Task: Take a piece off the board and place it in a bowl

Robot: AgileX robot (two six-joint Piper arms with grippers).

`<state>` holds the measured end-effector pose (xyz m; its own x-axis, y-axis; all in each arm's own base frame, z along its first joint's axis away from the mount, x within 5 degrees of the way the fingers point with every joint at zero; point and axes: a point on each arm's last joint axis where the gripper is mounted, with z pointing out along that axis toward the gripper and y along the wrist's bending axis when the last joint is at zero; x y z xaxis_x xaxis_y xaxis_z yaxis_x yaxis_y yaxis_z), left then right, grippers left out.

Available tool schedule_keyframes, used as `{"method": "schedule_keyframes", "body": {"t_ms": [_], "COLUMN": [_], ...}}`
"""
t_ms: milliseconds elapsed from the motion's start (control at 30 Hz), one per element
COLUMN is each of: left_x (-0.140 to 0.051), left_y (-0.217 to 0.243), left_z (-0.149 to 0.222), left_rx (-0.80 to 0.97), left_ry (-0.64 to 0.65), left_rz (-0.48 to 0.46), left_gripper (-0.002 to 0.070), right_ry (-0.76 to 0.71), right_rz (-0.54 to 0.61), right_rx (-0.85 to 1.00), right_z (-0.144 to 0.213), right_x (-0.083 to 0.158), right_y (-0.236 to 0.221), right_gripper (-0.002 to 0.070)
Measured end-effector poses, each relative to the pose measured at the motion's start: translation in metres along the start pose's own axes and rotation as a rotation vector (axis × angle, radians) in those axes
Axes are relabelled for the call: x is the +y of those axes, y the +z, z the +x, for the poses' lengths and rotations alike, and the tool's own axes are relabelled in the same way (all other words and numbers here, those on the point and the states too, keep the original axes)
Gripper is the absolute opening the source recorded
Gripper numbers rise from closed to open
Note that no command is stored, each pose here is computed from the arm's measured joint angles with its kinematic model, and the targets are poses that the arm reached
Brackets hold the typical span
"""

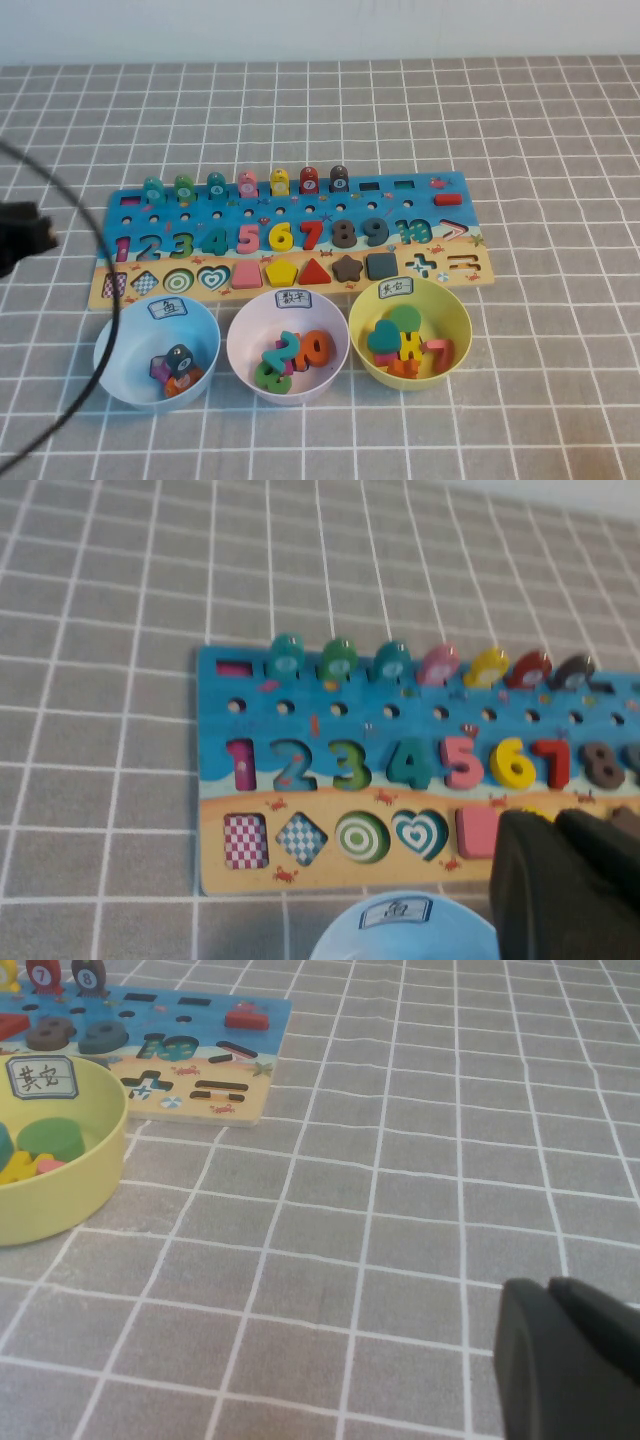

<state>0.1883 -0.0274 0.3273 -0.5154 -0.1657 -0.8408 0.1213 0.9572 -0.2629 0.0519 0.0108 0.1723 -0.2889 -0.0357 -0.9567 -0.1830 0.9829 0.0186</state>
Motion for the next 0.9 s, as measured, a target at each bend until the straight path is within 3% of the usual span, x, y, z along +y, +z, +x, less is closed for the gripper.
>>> {"method": "schedule_keyframes", "body": {"t_ms": [267, 467, 667, 900], "left_x": [-0.003, -0.003, 0.004, 0.018], "left_y": [0.073, 0.112, 0.149, 0.204], "left_z": [-0.053, -0.093, -0.119, -0.123], "left_rx": [0.379, 0.478, 0.554, 0.626], "left_ry": [0.107, 0.15, 0.149, 0.131], "left_rz": [0.04, 0.05, -0.001, -0.051], "left_gripper": [-0.0001, -0.0001, -0.0001, -0.0001], "right_ry": [0.0, 0.0, 0.0, 0.0], "right_rz": [0.0, 0.0, 0.0, 0.0], "right_rx": [0.0, 0.0, 0.0, 0.0], "right_z": [0.0, 0.0, 0.0, 0.0], "right_x": [0.0, 0.0, 0.0, 0.0], "right_y": [0.0, 0.0, 0.0, 0.0], "right_gripper": [-0.0018, -0.0018, -0.0018, -0.0018]}}
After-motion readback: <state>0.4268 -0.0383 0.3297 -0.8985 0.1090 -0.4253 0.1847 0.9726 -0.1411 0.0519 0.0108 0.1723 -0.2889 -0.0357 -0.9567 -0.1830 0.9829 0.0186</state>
